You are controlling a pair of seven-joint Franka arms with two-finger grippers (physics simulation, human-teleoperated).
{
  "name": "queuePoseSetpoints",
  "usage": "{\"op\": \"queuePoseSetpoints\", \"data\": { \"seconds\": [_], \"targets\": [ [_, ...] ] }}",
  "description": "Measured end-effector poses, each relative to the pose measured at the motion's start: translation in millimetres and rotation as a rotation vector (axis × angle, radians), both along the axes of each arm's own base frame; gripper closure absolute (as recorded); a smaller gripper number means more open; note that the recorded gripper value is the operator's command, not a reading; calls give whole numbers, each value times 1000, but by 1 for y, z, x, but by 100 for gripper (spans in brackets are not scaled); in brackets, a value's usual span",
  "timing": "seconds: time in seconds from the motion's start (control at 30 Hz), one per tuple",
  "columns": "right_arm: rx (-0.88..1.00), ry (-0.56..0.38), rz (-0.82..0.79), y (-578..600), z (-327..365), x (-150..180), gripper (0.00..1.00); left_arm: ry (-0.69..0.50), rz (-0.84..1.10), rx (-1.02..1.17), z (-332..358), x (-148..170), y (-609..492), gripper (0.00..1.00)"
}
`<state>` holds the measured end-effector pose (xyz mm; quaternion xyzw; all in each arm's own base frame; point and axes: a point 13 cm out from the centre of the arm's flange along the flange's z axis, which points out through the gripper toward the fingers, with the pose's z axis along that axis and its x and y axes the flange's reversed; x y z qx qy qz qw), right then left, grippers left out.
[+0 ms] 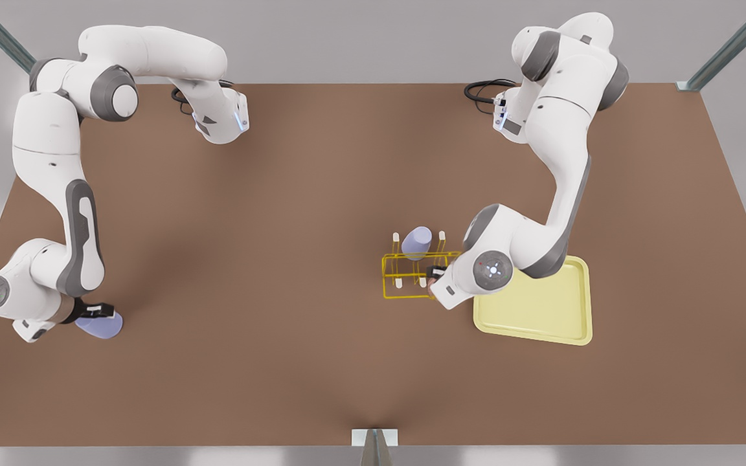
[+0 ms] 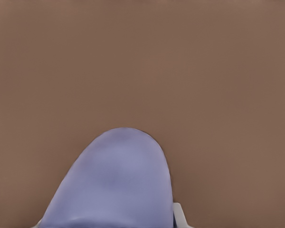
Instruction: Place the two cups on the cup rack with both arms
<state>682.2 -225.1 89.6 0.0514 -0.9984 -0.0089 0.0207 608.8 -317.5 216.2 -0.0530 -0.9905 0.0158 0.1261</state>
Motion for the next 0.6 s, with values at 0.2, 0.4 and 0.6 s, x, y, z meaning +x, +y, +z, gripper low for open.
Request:
{"op": "queuePoseSetpoints", "data": {
  "seconds": [0.2, 0.4, 0.6],
  "targets": [
    [103, -40, 61, 80, 26, 26, 26, -166, 261, -29, 164, 79, 146, 0],
    [242, -89, 167, 198, 60, 52, 26, -70, 333, 136, 231, -13, 264, 0],
    [369, -89, 235, 287, 80, 51, 26, -24, 205, 114, 221, -36, 231, 0]
  ]
}}
